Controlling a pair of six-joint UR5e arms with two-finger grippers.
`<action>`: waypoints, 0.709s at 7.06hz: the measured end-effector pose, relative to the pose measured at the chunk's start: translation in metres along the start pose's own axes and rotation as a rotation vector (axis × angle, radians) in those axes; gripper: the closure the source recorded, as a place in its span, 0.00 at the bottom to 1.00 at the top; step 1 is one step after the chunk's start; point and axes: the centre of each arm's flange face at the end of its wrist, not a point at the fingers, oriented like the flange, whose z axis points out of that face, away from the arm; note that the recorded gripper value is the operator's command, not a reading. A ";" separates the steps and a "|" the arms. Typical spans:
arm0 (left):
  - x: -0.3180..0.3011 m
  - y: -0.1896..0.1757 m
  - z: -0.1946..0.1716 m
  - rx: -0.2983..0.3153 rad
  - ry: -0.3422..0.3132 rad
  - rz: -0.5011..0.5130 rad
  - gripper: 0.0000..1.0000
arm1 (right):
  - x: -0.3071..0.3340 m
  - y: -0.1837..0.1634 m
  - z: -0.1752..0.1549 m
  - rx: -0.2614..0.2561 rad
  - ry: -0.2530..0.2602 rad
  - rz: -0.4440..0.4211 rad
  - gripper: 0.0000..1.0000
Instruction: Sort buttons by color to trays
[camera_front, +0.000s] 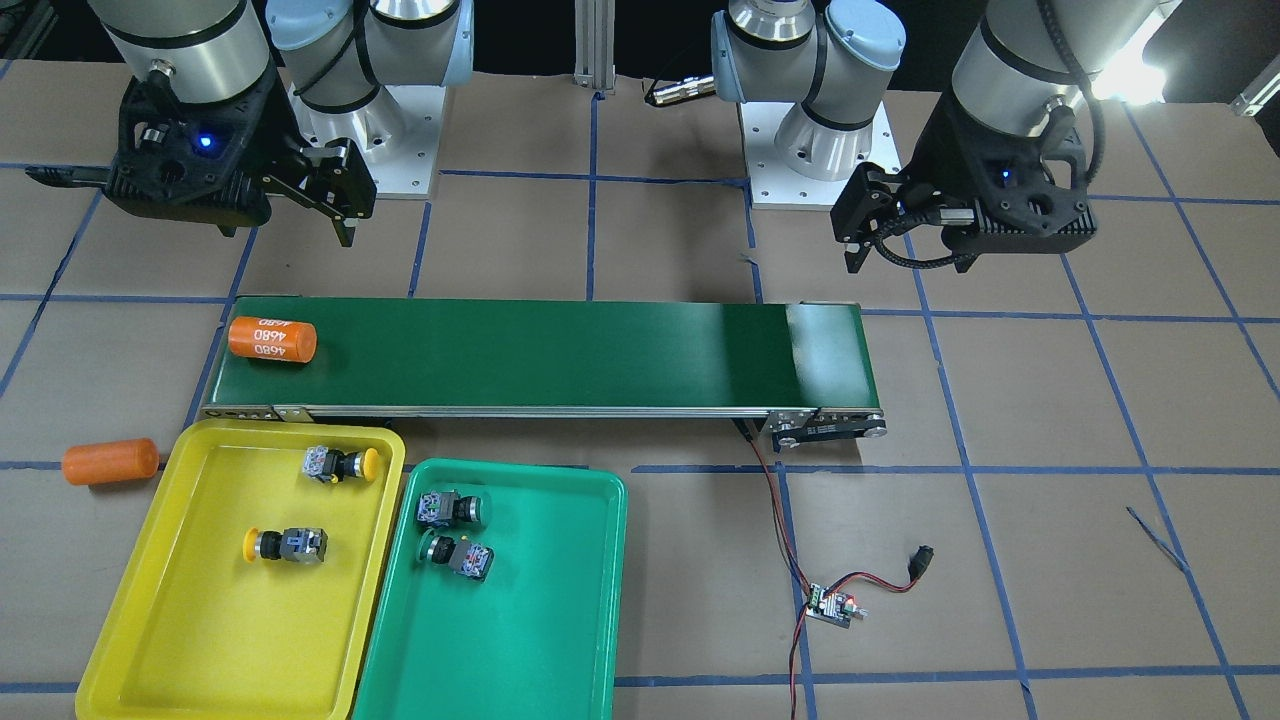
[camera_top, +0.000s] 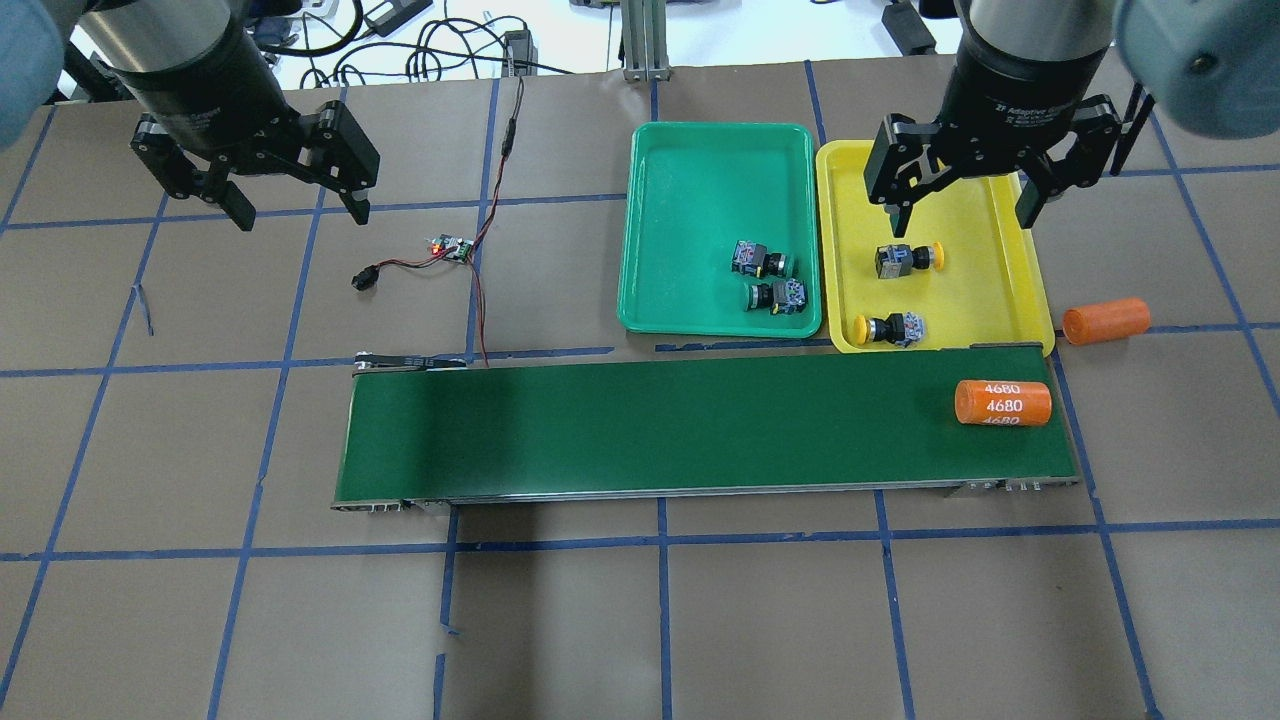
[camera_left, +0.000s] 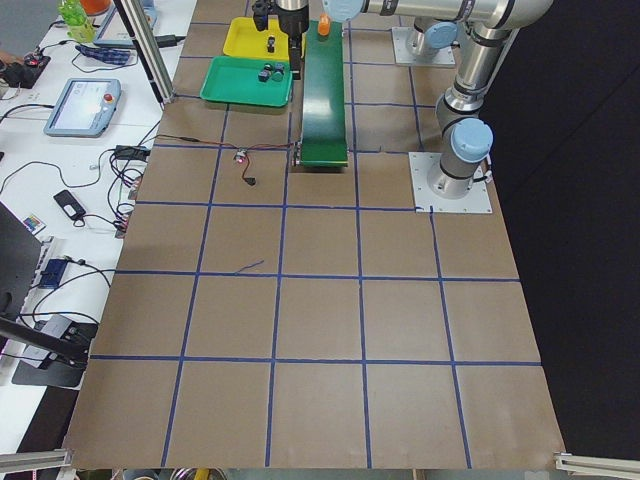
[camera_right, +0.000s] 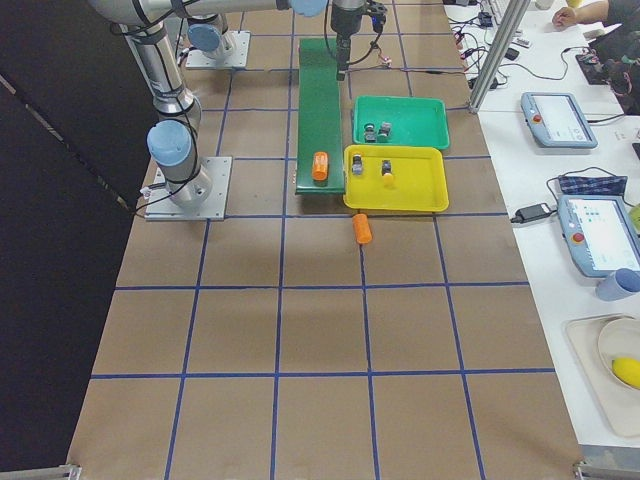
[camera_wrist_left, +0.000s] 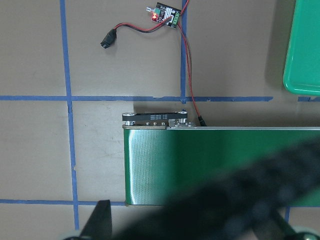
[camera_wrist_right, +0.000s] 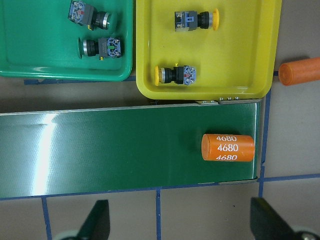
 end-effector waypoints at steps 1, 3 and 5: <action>0.000 0.000 0.000 0.000 0.000 0.000 0.00 | 0.000 0.000 0.001 -0.002 -0.001 -0.001 0.00; 0.000 0.000 0.000 0.000 0.000 0.000 0.00 | -0.002 -0.001 0.003 -0.009 -0.009 0.001 0.00; 0.000 0.000 0.001 -0.002 0.000 0.000 0.00 | -0.001 0.000 0.003 -0.008 -0.006 0.001 0.00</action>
